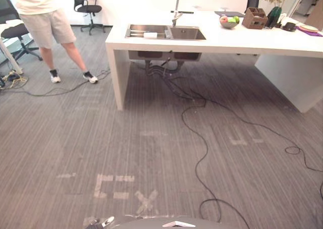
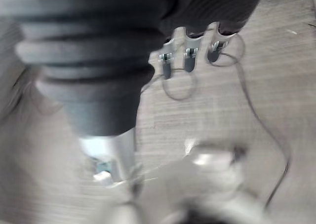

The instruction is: Walk over to the sink, pick up the cup, carry it to the dishwasher, place the cup inside the dishwasher, then close the dishwasher door

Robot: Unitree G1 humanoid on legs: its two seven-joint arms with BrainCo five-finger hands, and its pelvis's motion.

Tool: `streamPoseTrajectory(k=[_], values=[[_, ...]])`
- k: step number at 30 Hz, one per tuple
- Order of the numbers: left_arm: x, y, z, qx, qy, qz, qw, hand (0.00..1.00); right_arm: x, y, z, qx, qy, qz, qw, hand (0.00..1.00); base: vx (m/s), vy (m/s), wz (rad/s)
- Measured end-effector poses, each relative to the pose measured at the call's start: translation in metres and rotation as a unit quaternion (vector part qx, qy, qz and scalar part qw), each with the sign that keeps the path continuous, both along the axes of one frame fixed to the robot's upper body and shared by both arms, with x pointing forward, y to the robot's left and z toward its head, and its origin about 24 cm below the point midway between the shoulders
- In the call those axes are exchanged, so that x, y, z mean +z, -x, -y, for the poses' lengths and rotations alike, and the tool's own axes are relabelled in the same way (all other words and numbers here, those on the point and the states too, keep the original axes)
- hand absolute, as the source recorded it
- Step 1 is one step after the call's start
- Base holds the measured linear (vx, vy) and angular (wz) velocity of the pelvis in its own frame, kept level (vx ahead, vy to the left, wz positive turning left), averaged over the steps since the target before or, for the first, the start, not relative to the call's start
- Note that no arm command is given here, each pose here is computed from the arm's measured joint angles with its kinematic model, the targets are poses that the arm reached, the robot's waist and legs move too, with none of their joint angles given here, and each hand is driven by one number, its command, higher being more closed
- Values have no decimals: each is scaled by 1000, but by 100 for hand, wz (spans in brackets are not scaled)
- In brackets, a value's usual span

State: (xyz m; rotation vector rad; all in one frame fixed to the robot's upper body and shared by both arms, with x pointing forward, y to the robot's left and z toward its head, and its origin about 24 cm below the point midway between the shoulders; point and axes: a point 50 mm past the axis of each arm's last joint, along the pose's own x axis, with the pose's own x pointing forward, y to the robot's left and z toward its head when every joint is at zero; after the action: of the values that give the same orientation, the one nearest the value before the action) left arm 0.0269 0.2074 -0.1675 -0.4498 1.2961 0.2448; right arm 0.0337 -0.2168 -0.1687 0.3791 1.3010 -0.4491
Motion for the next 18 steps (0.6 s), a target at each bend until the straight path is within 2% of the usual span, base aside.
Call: streamPoseTrajectory(k=[1, 2, 8, 12, 14, 18], values=[[0, 1, 7, 59, 56, 10, 997, 0, -3, 8, -7, -81, -44, -11, 996, 0, 44, 6, -7], [-1, 4, 12, 84, 81, 10, 993, 0, -3, 9, -7, -97, -53, -16, 994, 0, 61, 7, -12], [-3, 8, 16, 147, 84, 23, 985, 0, -4, 10, -10, -172, -96, -31, 980, 0, 59, -4, -11], [-3, 5, 15, 151, 81, 25, 985, 0, -4, 8, -8, -183, -95, -18, 978, 0, 114, -30, -9], [-3, -3, 13, 144, 72, 28, 987, 0, -2, -18, -10, -178, -95, 24, 979, 0, 131, -27, -14], [-1, -27, 13, 117, 46, 46, 991, 0, 0, -42, -11, -157, -75, 61, 983, 0, 107, -19, -3]])
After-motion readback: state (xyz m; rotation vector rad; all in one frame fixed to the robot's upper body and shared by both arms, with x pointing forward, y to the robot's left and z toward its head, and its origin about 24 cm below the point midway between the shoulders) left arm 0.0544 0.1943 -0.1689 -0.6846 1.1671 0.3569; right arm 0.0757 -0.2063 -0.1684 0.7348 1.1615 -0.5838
